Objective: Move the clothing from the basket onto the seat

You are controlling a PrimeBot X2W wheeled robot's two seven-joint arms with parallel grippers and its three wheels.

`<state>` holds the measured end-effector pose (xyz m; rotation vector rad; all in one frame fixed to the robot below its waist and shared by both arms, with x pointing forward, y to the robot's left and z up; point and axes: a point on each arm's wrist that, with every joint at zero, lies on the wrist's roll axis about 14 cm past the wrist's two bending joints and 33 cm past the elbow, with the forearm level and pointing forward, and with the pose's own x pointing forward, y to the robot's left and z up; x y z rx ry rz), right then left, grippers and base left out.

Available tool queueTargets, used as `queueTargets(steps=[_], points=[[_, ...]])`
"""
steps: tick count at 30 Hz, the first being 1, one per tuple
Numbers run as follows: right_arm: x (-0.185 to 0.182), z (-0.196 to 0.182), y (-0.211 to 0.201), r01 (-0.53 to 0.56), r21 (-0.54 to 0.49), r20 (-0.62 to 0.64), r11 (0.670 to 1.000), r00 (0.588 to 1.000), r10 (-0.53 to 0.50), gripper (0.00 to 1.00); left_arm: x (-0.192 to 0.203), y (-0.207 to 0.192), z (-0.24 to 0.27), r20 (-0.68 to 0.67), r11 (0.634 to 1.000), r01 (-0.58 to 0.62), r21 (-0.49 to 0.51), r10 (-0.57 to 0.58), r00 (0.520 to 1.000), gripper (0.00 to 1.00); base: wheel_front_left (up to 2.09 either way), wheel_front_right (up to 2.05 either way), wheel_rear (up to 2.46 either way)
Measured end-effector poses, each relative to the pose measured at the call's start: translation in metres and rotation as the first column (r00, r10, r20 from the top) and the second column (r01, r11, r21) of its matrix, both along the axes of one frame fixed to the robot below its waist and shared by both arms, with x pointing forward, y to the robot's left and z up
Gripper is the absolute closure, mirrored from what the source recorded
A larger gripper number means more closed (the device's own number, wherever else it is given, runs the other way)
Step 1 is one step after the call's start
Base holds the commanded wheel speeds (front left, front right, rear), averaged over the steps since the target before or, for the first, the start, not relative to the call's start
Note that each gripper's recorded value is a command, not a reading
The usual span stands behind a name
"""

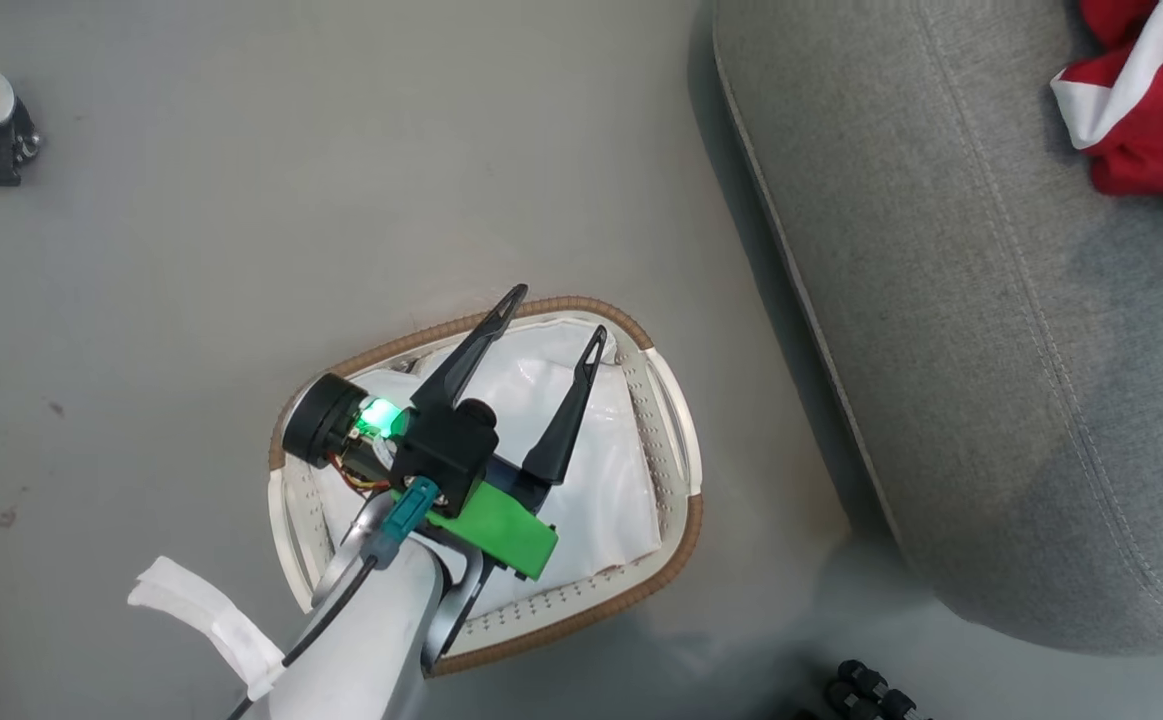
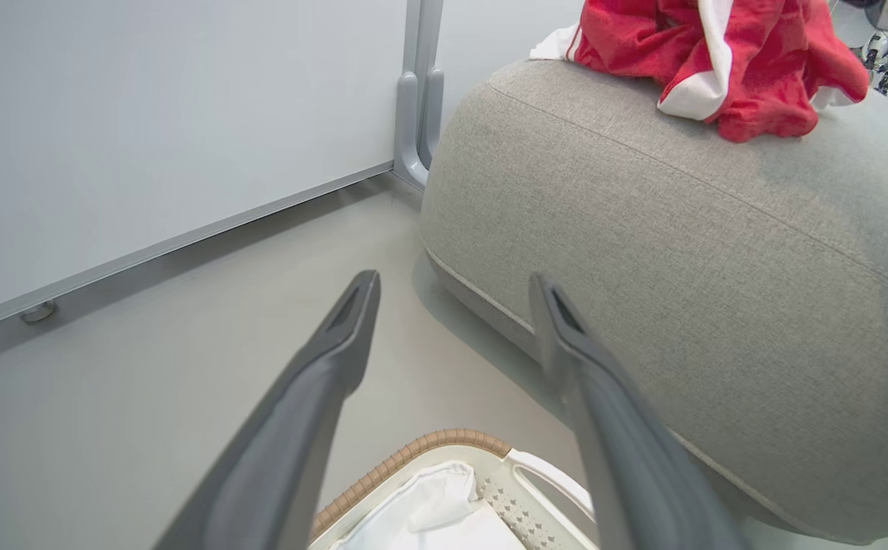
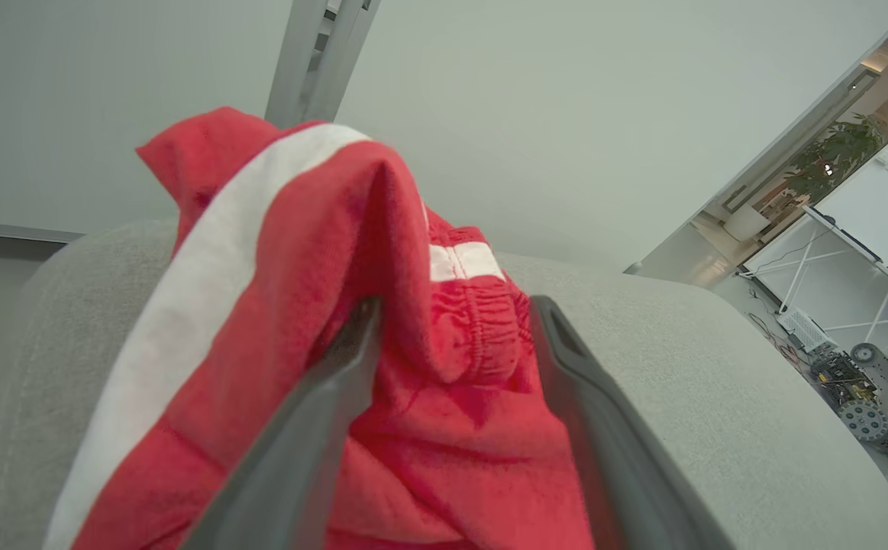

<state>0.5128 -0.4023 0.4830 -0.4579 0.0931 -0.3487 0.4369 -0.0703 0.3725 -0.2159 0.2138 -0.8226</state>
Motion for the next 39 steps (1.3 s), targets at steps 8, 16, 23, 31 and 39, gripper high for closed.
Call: queueTargets(steps=[8,16,23,31,39], points=[[-0.039,0.012,0.000,-0.002,-0.005,-0.014,1.000,1.000,0.002,0.00,-0.004,0.003,0.034,0.039,0.999,-0.031,-0.029,0.032,0.999,0.00,0.00,0.00,0.00],[-0.045,0.061,0.021,-0.075,-0.014,0.089,0.997,0.993,0.076,0.00,-0.003,0.030,0.073,0.080,0.986,-0.160,-0.056,0.164,0.983,0.00,0.00,0.00,0.00],[-0.040,0.097,0.068,-0.193,0.023,0.198,0.981,0.963,0.184,0.00,-0.003,0.085,0.103,0.126,0.931,-0.359,-0.066,0.364,0.923,0.00,0.00,0.00,0.00],[-0.037,0.106,0.152,-0.363,0.130,0.291,0.923,0.904,0.315,0.00,-0.024,0.160,0.114,0.134,0.822,-0.567,-0.059,0.569,0.811,0.00,0.00,0.00,0.00],[-0.057,0.091,0.224,-0.490,0.247,0.330,0.836,0.854,0.403,0.00,-0.059,0.212,0.105,0.101,0.725,-0.688,-0.034,0.688,0.719,0.00,0.00,0.00,0.00]])
